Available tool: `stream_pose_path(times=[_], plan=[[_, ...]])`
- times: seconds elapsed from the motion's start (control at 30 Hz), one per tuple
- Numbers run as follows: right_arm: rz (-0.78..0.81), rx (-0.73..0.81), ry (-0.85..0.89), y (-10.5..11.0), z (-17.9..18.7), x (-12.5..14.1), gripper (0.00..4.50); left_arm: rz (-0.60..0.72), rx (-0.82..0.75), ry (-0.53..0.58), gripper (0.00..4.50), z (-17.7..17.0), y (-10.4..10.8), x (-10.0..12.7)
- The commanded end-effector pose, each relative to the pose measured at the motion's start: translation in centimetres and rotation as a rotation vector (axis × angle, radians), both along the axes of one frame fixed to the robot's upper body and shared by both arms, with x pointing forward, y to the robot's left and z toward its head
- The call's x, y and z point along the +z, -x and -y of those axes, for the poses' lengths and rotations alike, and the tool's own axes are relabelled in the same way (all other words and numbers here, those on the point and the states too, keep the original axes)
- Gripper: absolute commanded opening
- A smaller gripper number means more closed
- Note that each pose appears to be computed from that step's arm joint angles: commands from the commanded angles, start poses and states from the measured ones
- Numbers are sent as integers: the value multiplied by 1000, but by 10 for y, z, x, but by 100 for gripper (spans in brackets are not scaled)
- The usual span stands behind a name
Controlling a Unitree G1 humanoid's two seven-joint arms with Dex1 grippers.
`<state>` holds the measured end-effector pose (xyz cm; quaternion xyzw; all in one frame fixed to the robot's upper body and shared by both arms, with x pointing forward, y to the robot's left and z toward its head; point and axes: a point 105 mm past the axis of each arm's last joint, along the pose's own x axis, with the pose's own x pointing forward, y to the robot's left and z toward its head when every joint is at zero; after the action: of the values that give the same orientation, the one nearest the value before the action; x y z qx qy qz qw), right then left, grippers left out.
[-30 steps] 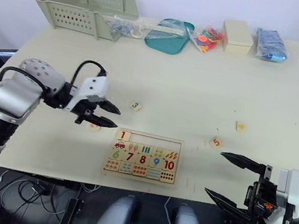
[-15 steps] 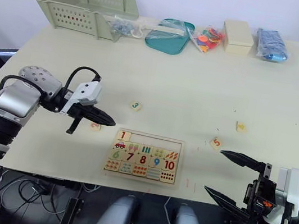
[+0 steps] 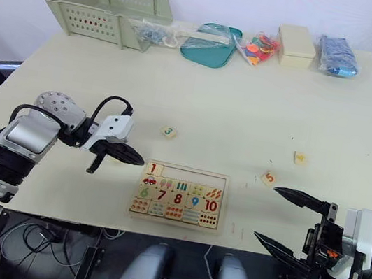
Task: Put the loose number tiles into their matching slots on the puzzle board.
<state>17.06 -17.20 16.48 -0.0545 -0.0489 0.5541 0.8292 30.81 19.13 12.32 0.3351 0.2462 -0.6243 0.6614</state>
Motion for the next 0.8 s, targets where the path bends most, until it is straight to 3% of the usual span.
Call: stream_pose_path(times=[0.03,0.8], plan=[[24,11,-5,3,-2,5,450,28,-12,-9,5,2,-2,4],[26,7,-3,3,-3,6,450,33,-30,-22,5,8,-3,0]])
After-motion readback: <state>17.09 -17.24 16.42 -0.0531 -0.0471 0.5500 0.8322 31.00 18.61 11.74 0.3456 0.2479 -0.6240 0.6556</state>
